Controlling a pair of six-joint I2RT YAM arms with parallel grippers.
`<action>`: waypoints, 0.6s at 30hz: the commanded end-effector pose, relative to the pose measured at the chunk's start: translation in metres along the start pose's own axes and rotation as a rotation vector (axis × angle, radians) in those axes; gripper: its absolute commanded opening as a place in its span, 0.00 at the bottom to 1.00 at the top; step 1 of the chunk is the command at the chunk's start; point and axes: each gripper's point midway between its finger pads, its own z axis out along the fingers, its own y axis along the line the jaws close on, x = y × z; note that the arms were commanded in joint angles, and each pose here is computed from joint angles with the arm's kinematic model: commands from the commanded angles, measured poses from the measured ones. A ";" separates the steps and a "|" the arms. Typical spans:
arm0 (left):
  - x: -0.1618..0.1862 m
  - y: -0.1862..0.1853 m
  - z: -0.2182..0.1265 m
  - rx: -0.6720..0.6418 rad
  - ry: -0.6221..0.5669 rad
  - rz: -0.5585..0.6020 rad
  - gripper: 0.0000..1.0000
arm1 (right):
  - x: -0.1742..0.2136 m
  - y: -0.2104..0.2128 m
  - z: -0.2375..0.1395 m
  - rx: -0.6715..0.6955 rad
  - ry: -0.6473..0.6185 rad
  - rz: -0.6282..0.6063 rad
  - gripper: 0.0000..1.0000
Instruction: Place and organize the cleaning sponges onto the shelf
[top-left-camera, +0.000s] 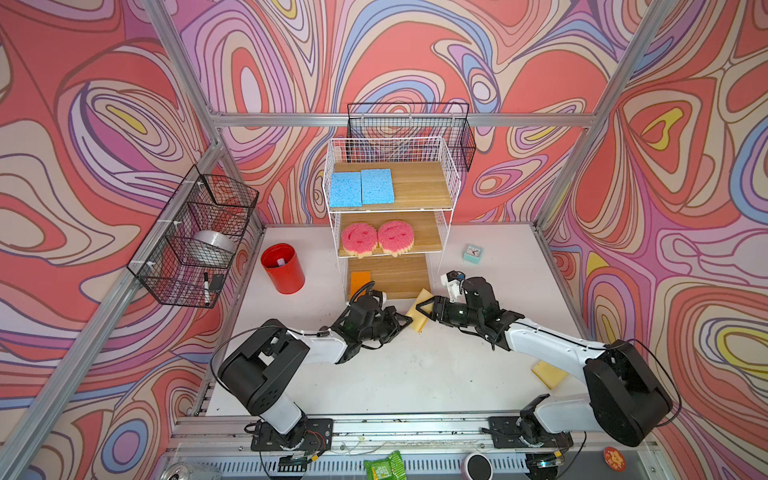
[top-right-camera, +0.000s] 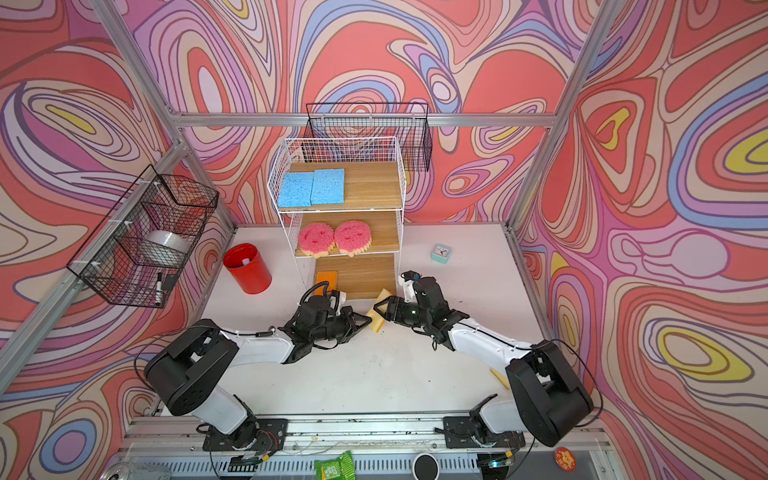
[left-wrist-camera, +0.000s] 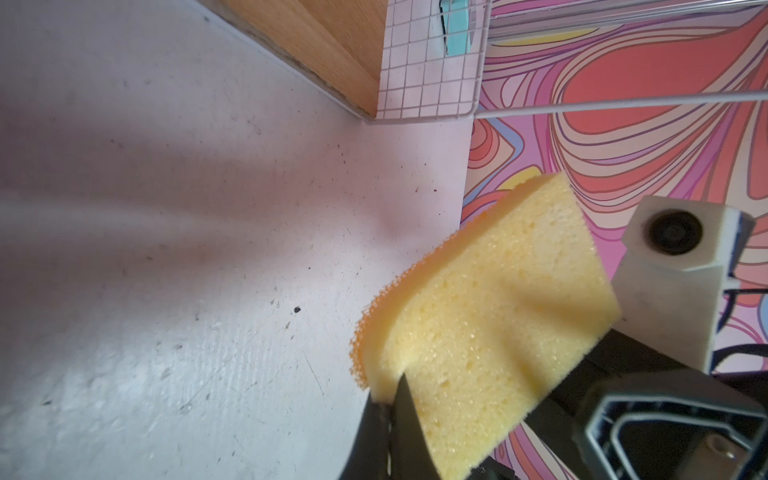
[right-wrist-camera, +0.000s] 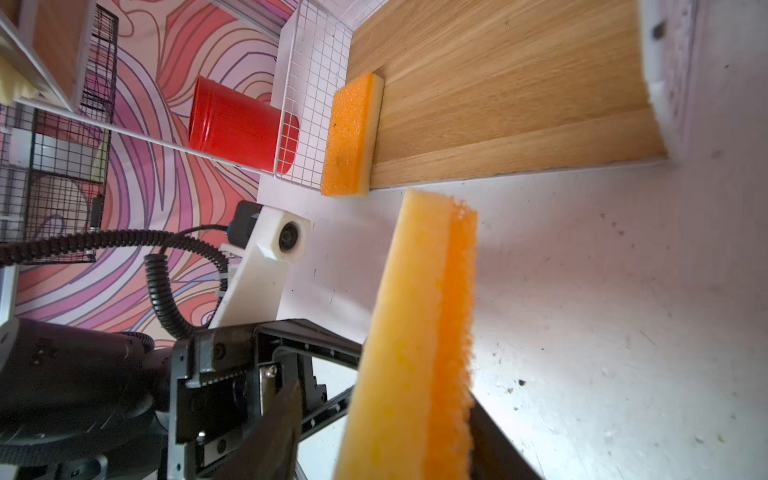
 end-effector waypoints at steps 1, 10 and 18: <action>-0.002 -0.014 -0.005 0.019 -0.011 0.021 0.00 | -0.003 0.007 0.001 -0.016 -0.011 -0.009 0.44; 0.001 -0.026 -0.020 0.036 -0.015 0.095 0.59 | -0.007 0.007 -0.005 0.021 -0.025 -0.030 0.25; -0.004 -0.004 -0.069 -0.025 -0.072 0.182 0.80 | -0.012 0.019 -0.013 -0.025 -0.007 -0.056 0.23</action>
